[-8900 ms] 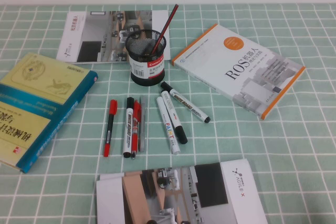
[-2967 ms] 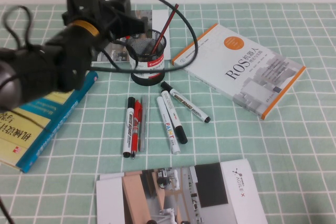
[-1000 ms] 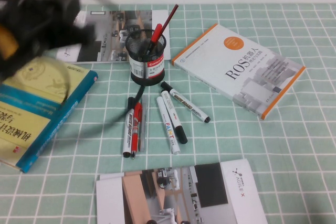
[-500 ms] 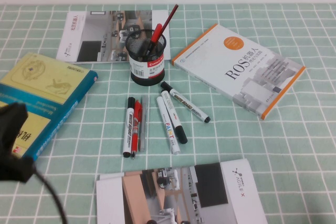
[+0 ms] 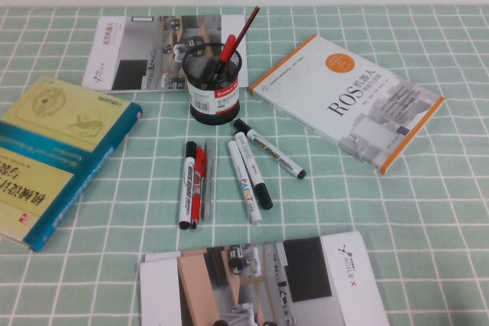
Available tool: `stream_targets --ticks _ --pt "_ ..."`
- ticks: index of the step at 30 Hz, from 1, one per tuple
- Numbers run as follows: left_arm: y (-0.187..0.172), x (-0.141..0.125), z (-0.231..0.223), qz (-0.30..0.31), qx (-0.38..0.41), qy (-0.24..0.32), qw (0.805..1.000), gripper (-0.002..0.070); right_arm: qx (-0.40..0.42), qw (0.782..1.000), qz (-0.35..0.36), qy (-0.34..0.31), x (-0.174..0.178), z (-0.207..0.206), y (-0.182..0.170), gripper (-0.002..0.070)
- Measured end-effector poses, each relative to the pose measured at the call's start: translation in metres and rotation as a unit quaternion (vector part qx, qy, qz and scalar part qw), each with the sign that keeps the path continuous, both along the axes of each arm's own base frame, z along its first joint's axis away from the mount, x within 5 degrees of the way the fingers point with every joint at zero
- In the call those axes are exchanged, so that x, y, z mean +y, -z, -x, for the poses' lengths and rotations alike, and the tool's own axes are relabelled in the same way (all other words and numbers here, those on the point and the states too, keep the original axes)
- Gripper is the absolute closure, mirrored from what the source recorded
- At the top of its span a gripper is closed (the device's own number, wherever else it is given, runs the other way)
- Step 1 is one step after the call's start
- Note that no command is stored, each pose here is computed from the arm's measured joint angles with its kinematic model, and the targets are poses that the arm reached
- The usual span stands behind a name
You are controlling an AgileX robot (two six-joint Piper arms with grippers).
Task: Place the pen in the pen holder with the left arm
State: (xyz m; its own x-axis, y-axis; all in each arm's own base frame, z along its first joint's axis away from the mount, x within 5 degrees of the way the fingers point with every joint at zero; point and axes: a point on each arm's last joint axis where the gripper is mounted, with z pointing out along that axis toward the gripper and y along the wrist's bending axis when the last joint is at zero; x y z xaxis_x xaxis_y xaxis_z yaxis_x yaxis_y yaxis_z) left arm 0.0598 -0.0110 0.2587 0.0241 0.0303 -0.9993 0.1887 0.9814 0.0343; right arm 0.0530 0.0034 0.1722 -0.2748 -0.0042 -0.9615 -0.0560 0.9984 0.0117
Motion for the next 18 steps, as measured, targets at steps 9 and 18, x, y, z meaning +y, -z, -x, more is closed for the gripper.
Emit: stream_targets --ticks 9,18 --pt "0.046 0.008 0.004 0.035 -0.024 -0.069 0.997 0.0675 0.0 1.0 0.0 0.0 0.0 0.0 0.0 0.0696" --pt "0.07 0.008 0.004 0.037 0.069 -0.072 0.994 0.0675 0.0 1.0 0.0 0.0 0.0 0.0 0.0 0.0696"
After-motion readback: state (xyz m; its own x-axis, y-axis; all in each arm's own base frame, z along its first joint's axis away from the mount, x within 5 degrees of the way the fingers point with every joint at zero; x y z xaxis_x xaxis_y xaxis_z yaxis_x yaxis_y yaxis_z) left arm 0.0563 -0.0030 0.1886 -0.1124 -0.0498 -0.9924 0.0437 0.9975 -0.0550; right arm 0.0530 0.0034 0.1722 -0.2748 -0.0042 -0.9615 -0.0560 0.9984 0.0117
